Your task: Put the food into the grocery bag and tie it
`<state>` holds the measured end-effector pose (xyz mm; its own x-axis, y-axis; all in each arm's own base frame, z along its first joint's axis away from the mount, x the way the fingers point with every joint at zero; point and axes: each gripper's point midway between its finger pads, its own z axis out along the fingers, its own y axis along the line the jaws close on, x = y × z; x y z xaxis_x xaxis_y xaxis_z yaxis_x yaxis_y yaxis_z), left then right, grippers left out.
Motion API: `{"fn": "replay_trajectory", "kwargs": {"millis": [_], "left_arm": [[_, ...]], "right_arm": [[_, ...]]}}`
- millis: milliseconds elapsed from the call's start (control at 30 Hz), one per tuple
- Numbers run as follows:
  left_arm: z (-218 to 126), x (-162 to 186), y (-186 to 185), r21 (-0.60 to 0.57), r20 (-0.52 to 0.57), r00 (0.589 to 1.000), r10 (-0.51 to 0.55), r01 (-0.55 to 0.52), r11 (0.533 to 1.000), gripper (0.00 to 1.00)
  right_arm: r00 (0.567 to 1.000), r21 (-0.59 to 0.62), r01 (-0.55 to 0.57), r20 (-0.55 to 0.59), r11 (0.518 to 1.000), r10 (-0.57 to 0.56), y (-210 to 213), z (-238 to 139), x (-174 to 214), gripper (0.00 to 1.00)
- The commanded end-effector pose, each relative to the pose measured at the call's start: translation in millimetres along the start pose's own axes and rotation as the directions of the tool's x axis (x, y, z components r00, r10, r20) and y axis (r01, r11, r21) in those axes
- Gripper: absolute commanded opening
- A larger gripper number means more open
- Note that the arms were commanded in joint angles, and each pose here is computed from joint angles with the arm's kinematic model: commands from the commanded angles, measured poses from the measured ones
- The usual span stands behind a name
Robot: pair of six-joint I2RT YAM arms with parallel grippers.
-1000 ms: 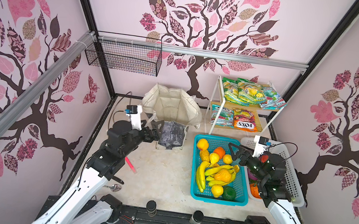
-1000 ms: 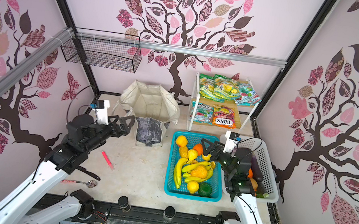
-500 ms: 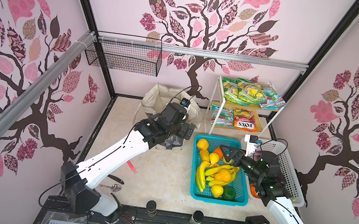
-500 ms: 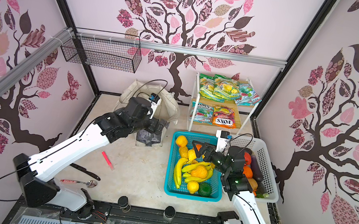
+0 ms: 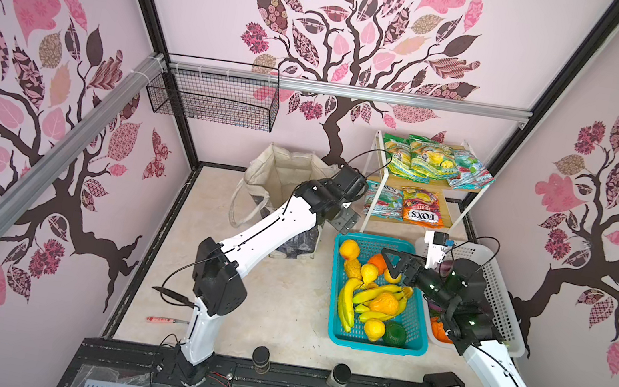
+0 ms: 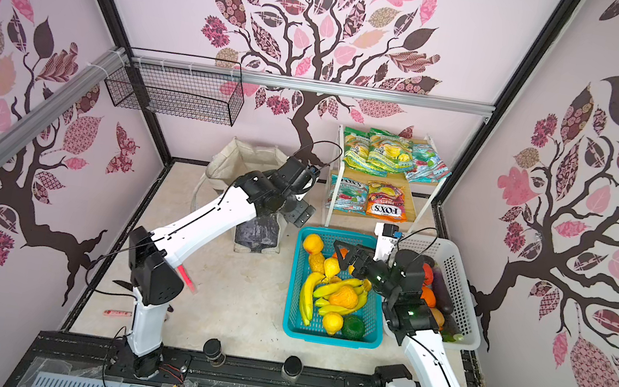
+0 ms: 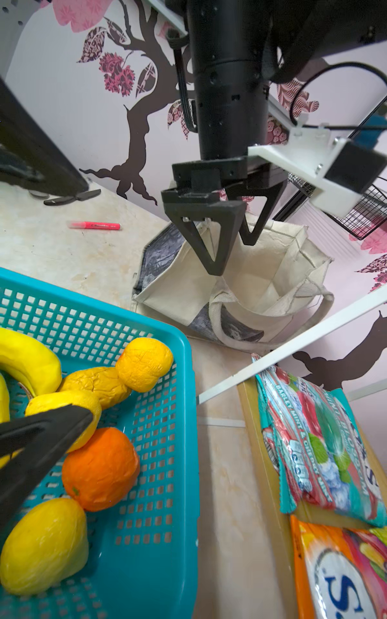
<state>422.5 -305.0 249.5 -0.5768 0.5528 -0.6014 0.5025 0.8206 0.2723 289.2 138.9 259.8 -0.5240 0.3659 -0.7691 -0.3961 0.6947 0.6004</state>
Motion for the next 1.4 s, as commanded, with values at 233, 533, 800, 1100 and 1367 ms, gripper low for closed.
{"fn": "replay_trajectory", "kwargs": {"millis": [233, 533, 800, 1100, 1367], "left_arm": [[24, 17, 6, -0.096, -0.123, 0.991, 0.053, -0.065, 0.993, 0.46], [-17, 27, 13, -0.062, -0.083, 0.996, -0.035, 0.030, 0.998, 0.00], [-70, 57, 11, 0.005, -0.068, 0.989, -0.135, 0.135, 0.991, 0.00], [-75, 105, 1, -0.075, -0.155, 0.985, -0.080, 0.069, 0.995, 0.00], [-98, 113, 35, -0.244, -0.206, 0.978, -0.005, -0.047, 0.969, 0.00]], "right_arm": [[0.998, 0.029, 0.053, 0.040, 0.998, -0.054, 3, -6, -15, 1.00], [0.999, -0.064, 0.022, -0.024, 0.998, -0.024, 13, 4, -5, 0.98], [0.992, -0.116, -0.071, -0.115, 0.991, 0.058, 16, 21, 10, 0.95], [0.990, -0.149, -0.086, -0.125, 0.985, 0.068, 29, 21, 14, 0.95], [0.983, -0.167, -0.089, -0.175, 0.982, 0.059, 43, 36, 30, 0.94]]}}
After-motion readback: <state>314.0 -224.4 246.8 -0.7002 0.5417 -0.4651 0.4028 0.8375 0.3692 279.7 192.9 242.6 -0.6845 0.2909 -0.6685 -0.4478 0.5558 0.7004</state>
